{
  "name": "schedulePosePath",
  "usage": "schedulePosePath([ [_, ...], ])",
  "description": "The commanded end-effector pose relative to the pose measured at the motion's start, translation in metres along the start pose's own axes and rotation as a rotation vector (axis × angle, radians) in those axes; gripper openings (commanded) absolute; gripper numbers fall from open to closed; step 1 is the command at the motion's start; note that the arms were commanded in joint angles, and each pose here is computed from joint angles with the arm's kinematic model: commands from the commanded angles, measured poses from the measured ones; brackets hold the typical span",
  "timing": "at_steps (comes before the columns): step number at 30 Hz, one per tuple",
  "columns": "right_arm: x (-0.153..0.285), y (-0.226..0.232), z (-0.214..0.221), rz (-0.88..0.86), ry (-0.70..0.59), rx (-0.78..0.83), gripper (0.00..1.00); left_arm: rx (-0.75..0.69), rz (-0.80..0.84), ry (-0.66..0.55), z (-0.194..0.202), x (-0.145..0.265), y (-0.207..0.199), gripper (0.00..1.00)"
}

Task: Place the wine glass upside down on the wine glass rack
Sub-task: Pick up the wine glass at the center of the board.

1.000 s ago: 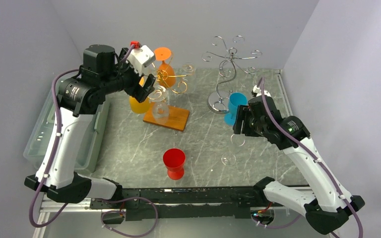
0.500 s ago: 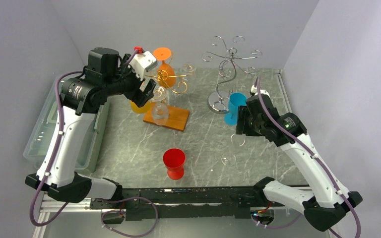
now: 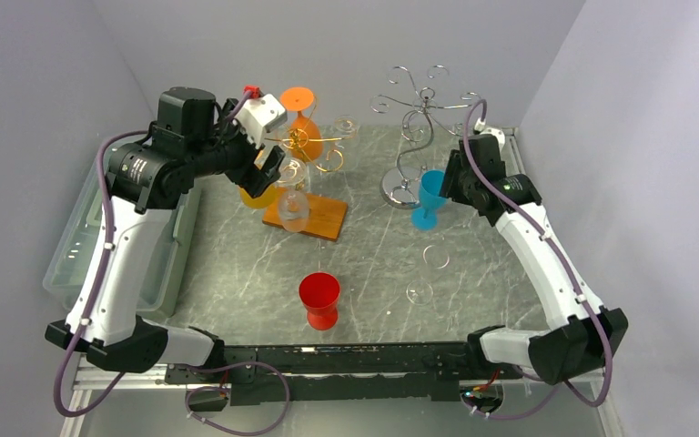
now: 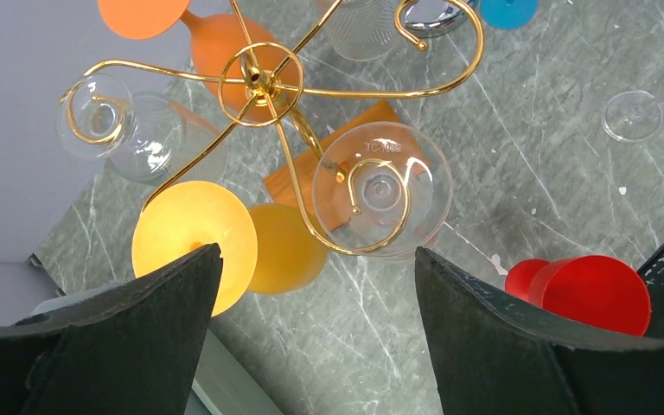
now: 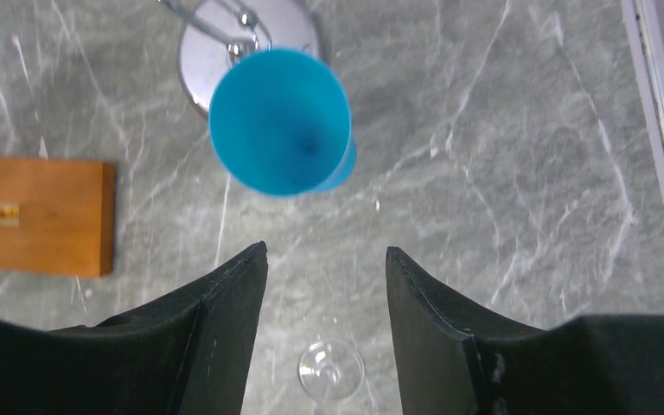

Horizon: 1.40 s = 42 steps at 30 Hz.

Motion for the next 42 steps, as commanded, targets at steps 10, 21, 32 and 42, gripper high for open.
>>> schedulePosePath([
  [10,-0.034,-0.006,-0.017,0.004,-0.129,-0.077,0.53,-0.038,-0.017,-0.063,-0.006,0.023,-0.002,0.88],
  [21,0.034,0.066,-0.002,-0.370,-0.204,0.100,0.49,-0.041,-0.012,-0.057,-0.007,0.021,-0.002,0.88],
  [32,0.084,0.138,0.051,-0.847,-0.033,0.479,0.56,-0.040,-0.012,-0.054,-0.009,0.019,-0.001,0.89],
  [42,0.073,0.194,0.110,-0.929,0.069,0.597,0.66,-0.044,-0.027,-0.045,-0.008,0.022,0.000,0.89],
])
Point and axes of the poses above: each gripper's point midway between its finger pads, its own x axis back along the fingers, its own y axis along the line the jaws close on, z = x × y, the point moved 8 cm from there along x, back along the fingers, and after that the axes turned 10 degrees about x, right-handed, at the moved point
